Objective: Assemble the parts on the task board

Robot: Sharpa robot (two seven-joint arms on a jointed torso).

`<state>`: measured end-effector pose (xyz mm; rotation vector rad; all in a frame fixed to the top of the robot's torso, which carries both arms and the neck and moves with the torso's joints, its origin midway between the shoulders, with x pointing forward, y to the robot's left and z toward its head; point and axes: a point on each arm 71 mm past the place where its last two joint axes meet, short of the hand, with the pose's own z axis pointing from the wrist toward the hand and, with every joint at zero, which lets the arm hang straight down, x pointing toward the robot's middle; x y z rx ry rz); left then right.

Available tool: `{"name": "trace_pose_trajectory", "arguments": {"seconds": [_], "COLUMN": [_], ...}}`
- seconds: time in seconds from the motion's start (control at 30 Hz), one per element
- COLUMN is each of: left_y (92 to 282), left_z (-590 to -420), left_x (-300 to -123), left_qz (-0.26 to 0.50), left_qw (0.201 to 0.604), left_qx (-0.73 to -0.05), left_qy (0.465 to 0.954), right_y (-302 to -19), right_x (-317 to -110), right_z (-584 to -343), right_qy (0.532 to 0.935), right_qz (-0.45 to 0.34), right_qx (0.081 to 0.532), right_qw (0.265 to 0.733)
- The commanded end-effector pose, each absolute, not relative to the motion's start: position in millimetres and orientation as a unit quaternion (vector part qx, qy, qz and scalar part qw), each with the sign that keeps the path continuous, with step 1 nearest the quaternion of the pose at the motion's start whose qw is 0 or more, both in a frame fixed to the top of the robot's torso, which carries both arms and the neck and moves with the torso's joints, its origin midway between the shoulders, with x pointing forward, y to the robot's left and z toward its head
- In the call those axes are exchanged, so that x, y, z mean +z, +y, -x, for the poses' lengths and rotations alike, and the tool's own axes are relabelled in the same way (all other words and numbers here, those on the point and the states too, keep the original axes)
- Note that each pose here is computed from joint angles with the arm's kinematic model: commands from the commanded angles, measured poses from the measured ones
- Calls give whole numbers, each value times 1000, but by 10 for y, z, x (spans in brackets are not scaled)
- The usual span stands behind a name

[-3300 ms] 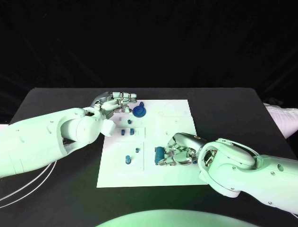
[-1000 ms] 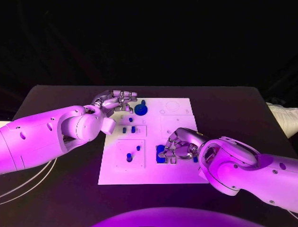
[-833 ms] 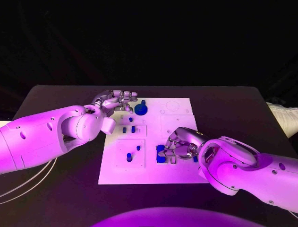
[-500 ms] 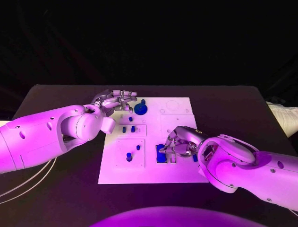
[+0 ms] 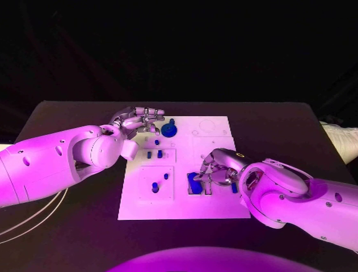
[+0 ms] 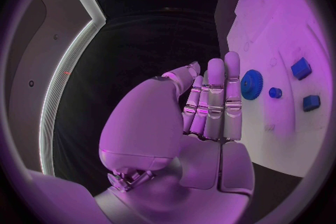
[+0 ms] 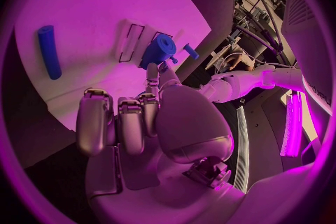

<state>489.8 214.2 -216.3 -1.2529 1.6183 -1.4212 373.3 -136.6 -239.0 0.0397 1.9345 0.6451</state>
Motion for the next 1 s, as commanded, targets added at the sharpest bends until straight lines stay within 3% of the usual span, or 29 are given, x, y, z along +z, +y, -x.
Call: {"name": "trace_pose_trajectory", "arguments": {"seconds": [0.03, 0.2, 0.33, 1.0], "left_y": [2118, 2122, 2124, 2133], "left_z": [-4891, -4893, -4894, -4895], "left_x": [-2151, -2153, -2153, -2157], "left_qz": [470, 470, 470, 470], "left_qw": [314, 315, 315, 314], "left_qx": [-548, -547, -547, -546], "left_qy": [617, 617, 617, 618], "right_y": [-1395, -1357, -1352, -1346], "right_x": [-2453, -2380, -2351, -2405], "right_z": [-3713, -3704, -3689, -3605], "right_qy": [810, 780, 769, 806], "right_qz": [-12, -39, -48, -5], "right_qx": [274, 339, 363, 349], "right_qw": [518, 525, 523, 479]}}
